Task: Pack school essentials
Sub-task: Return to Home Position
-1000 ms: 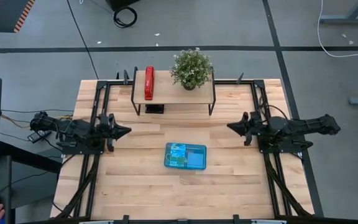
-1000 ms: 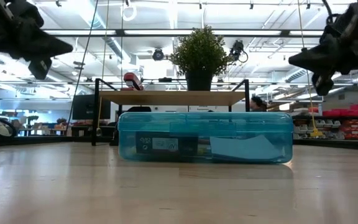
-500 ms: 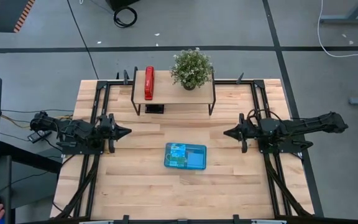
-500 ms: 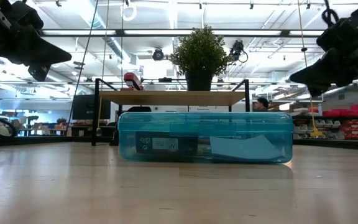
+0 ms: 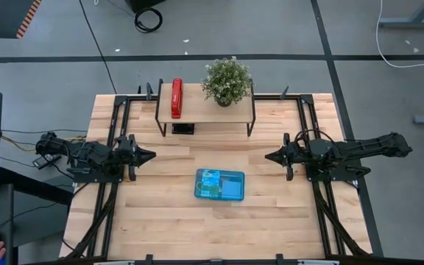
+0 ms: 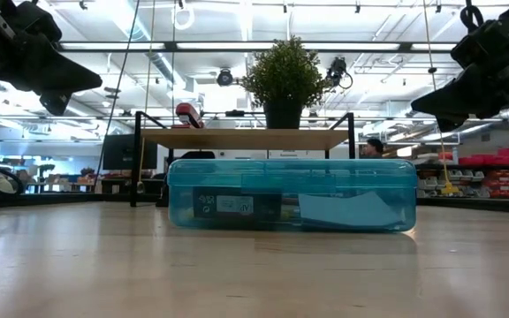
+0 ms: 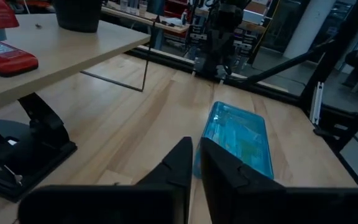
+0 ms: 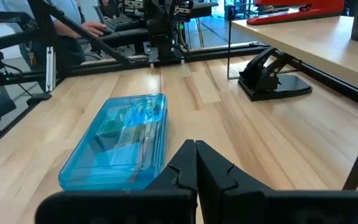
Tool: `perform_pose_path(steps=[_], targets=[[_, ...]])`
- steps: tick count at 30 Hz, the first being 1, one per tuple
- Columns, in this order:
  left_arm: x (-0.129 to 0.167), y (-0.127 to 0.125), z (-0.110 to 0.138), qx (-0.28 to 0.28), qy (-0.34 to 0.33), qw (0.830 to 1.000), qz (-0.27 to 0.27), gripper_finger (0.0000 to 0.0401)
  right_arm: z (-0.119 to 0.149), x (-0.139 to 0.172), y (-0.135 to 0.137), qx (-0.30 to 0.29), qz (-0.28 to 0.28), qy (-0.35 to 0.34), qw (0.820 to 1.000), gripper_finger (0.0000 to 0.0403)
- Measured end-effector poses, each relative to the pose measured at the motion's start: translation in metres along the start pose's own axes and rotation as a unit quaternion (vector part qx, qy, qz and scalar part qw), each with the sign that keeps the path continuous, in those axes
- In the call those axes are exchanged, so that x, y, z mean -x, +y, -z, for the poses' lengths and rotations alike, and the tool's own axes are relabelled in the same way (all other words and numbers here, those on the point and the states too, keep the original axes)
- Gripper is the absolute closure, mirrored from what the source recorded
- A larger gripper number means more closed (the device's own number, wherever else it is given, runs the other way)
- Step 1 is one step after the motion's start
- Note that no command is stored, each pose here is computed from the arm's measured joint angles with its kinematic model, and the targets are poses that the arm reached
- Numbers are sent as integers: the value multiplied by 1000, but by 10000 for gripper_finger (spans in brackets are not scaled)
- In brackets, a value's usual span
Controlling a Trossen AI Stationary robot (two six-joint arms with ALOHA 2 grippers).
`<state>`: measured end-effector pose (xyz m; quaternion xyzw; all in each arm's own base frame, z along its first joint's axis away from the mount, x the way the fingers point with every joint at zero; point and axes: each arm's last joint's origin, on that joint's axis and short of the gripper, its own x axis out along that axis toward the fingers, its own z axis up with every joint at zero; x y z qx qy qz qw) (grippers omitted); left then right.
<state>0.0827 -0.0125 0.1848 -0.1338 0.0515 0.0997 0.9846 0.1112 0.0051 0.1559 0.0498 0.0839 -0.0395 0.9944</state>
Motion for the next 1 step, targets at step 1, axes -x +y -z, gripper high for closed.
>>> perform_pose_path(steps=[1], targets=[[0,0,0,0,0,1000,0,364,0,0,0,0,0,0,1000,397]])
